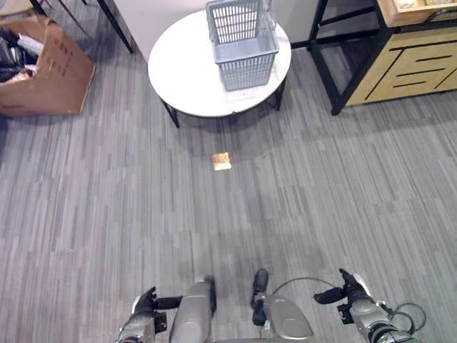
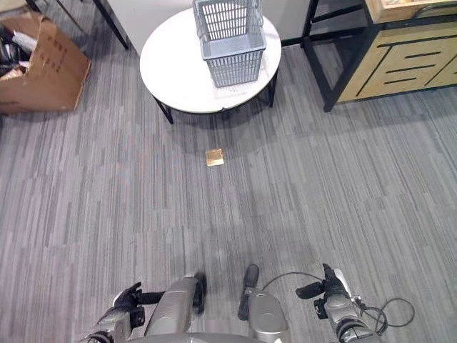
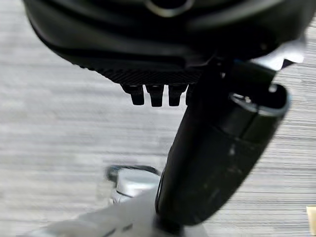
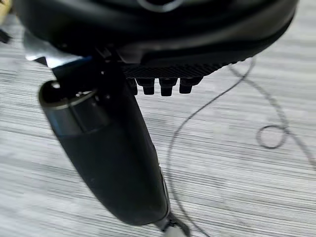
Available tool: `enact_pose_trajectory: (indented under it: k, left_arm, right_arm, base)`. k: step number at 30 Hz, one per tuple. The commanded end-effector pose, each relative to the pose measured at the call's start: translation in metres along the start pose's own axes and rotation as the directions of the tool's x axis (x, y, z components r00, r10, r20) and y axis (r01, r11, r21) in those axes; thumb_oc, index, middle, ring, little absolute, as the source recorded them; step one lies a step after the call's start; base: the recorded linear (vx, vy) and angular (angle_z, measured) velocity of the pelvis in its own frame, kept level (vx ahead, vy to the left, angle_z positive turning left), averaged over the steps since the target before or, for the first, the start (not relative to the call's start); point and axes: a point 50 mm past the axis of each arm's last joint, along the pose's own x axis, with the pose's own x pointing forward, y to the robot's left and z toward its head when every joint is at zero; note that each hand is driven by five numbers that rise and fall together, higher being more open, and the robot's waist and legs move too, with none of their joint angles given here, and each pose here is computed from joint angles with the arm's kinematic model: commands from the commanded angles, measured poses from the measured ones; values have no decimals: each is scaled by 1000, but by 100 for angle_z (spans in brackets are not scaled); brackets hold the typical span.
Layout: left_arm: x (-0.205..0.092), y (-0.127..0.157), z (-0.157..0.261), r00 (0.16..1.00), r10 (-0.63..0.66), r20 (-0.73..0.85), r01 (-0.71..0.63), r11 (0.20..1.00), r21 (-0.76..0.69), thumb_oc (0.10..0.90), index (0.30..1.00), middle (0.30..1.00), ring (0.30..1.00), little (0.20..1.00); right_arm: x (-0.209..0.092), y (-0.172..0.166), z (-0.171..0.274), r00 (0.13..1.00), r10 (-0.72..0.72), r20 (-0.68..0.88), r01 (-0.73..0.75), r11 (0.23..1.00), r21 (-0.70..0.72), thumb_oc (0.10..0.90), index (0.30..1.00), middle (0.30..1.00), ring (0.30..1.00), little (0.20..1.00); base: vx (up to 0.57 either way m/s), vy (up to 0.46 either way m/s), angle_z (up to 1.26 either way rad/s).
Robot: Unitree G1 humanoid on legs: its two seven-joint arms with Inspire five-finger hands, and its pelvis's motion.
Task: Get the vegetables into the basket
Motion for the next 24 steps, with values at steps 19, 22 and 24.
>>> enact_pose_trajectory:
  k: [19,22,24]
  left_arm:
    - [2,55,10,986,168,8,-169,983,77,900,1000,1000,1000,1000]
    - [1,40,-9,990,129,-49,-127,991,49,900,1000,1000,1000,1000]
    - [0,27,-14,992,111,-55,-106,991,83,900,1000,1000,1000,1000]
  right_arm:
    - [-5,18,-7,999,35,9,-35,999,-16,900,1000,1000,1000,1000]
    - [-6,22,-8,999,32,11,-32,999,8,900,1000,1000,1000,1000]
    - [-6,21,-8,1000,25,0,-25,1000,16,900,1000,1000,1000,1000]
  base:
    - [318,255,-24]
    - [202,76,-36]
    - [242,-36,-10]
